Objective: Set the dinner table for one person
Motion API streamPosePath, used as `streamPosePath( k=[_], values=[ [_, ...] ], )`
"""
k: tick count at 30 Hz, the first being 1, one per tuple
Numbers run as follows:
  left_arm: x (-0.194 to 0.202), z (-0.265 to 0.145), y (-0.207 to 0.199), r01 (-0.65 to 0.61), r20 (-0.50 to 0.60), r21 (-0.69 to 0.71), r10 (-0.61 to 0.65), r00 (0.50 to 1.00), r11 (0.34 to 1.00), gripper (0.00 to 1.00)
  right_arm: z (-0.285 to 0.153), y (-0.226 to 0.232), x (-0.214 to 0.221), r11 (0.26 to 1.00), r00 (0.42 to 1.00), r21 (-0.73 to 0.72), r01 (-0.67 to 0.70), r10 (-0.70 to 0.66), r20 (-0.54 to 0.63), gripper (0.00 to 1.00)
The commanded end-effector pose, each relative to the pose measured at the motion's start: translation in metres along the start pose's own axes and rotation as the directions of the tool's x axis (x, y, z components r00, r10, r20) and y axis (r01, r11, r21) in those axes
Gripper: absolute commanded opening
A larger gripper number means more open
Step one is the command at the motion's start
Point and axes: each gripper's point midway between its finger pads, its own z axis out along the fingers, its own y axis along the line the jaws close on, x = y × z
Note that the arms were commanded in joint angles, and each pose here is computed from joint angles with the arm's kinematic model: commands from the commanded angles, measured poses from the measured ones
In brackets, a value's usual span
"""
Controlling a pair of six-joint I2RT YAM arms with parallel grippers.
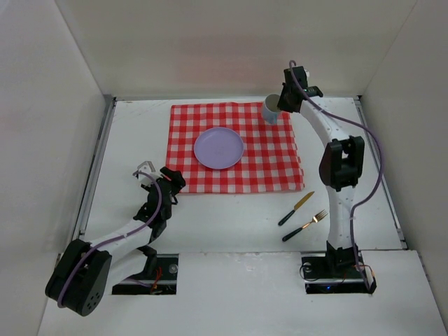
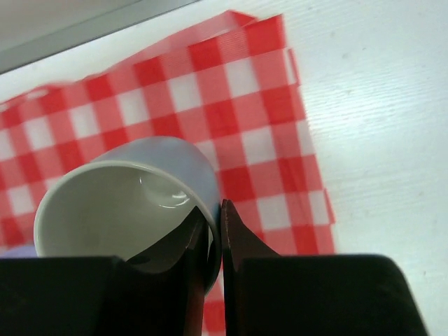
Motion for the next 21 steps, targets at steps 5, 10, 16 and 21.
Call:
streamPosePath(
  k=[5, 10, 16, 21],
  values=[
    [-0.012, 0.006, -0.016, 0.045, 0.019, 0.028, -0.046, 0.999, 0.999, 0.56, 0.008, -0.017, -0.018, 0.999, 0.999, 0.039, -0.013, 0.014, -0.047, 0.12],
    [-0.011, 0.007, -0.017, 0.055, 0.011, 0.032, -0.055, 0.998, 0.998, 0.56, 0.025, -0.022, -0.003, 0.998, 0.996, 0.057, -0.019, 0.024, -0.090, 0.12],
    [-0.009, 0.008, -0.016, 0.057, 0.005, 0.028, -0.057, 0.998, 0.998, 0.56, 0.036, -0.020, 0.002, 0.998, 0.995, 0.062, -0.034, 0.039, -0.093, 0.24],
    [-0.011, 0.008, -0.016, 0.061, 0.008, 0.030, -0.061, 0.998, 0.998, 0.56, 0.023, -0.015, -0.016, 0.997, 0.997, 0.046, -0.061, 0.064, -0.051, 0.42]
  ],
)
